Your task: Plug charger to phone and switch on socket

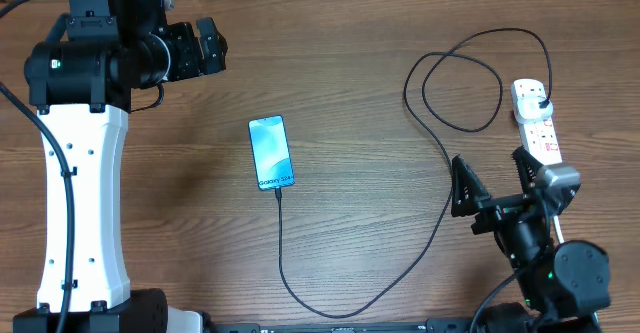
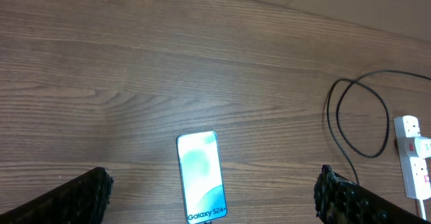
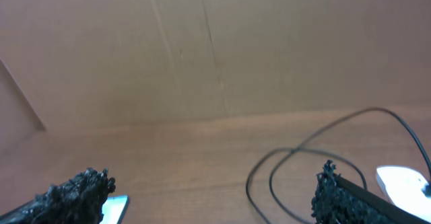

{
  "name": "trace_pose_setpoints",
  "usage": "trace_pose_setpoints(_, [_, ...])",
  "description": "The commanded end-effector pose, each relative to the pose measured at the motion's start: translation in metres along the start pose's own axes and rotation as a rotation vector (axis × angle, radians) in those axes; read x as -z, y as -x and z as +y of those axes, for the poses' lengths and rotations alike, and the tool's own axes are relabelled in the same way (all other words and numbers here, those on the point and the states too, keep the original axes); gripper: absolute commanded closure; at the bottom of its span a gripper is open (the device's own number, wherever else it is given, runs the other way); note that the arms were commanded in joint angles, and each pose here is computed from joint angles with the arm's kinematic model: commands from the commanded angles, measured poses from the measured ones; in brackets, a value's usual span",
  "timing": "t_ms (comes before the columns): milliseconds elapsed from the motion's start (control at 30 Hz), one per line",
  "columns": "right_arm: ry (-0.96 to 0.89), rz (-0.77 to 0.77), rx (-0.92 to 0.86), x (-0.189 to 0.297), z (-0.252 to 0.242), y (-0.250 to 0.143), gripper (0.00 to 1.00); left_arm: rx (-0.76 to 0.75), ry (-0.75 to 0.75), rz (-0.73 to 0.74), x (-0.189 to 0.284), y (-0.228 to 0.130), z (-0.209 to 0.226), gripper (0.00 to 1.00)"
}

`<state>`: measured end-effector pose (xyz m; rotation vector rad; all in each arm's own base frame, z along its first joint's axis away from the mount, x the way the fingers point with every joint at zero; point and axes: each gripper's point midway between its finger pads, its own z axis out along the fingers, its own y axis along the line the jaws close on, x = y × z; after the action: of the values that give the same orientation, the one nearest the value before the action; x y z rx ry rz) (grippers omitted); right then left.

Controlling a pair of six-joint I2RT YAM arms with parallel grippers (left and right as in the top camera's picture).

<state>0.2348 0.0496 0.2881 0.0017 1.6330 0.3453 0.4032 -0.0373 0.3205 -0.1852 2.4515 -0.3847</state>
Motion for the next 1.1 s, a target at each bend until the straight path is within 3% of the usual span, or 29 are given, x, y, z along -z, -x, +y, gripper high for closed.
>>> trace_pose_setpoints(0, [-0.008,-0.043,0.007,-0.002,-0.007,-0.015,0.00,-0.022,0.000,-0.007,-0.001,0.003,-0.002,0.00])
trace_pose_setpoints(533, [0.019,-0.158,0.007,-0.009,-0.022,-0.081,0.00,-0.022,0.000,-0.007,-0.001,0.003,-0.002,0.00])
trace_pose_setpoints(800, [0.012,-0.022,-0.002,-0.012,-0.026,-0.116,0.00,-0.022,0.000,-0.007,-0.001,0.003,-0.002,0.01])
trace_pose_setpoints(1067, [0.015,-0.027,-0.001,-0.012,-0.025,-0.115,0.00,-0.022,0.000,-0.007,-0.001,0.003,-0.002,0.00])
